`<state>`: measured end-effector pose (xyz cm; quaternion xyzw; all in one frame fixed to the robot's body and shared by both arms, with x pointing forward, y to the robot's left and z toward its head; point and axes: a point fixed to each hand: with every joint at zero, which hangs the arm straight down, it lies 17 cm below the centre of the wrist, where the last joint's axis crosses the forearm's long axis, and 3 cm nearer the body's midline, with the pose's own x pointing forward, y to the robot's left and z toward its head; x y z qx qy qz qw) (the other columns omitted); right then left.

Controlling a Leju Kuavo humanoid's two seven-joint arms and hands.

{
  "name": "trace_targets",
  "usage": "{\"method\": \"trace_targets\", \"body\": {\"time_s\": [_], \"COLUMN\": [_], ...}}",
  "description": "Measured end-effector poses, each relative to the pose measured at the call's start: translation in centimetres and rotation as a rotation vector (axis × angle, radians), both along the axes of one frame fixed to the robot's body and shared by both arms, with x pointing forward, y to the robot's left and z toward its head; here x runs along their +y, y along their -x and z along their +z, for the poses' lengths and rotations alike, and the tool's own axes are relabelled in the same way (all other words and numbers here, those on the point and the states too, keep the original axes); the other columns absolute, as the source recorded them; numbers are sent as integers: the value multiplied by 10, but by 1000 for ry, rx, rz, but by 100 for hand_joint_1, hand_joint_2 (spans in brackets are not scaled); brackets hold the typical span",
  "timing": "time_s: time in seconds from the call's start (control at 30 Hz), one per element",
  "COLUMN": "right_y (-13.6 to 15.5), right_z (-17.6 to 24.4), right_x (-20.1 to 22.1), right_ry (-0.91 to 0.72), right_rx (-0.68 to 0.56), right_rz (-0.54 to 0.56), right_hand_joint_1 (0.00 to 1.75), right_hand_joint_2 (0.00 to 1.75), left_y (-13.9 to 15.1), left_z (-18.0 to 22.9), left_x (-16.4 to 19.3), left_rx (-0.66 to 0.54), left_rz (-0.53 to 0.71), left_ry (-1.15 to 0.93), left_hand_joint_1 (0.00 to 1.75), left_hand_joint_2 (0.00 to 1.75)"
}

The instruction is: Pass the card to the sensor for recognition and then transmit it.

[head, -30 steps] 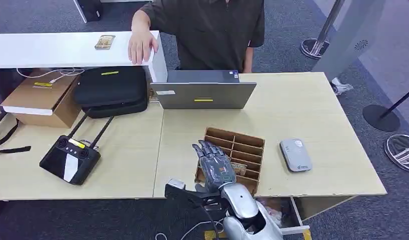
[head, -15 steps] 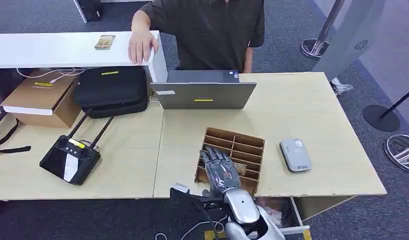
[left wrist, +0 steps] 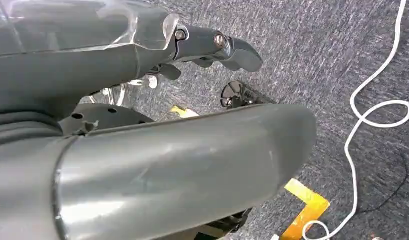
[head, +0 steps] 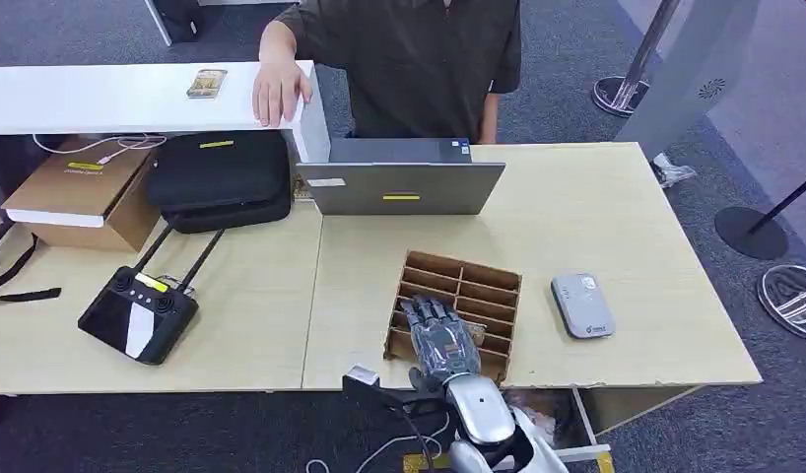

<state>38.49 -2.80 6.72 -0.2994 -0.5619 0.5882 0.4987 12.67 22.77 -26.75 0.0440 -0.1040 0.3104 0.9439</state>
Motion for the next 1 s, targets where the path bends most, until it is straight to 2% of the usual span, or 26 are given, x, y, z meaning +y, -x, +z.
{"method": "trace_targets", "body": {"time_s": [0.63, 0.73, 0.77, 0.87, 1.0], "right_y": [-5, -4, -4, -3, -6], "right_z": [9, 9, 9, 10, 16], "right_x": [3, 5, 5, 7, 6], "right_ry": [-26, -37, -40, -49, -72], "right_rx": [-19, -16, -15, -15, -39], "right_rz": [12, 18, 20, 25, 19], "right_hand_joint_1": [159, 161, 168, 175, 175], "right_hand_joint_2": [175, 175, 175, 175, 175], "left_y": [3, 3, 3, 4, 3], "left_z": [-1, -1, -1, -1, -1], "left_x": [-3, -4, -4, -4, -3], "left_rx": [9, 10, 10, 11, 10], "left_rz": [6, 5, 5, -1, -7], "left_ry": [18, 19, 19, 18, 15], "left_hand_joint_1": [0, 0, 0, 0, 0], "left_hand_joint_2": [0, 0, 0, 0, 0]}}
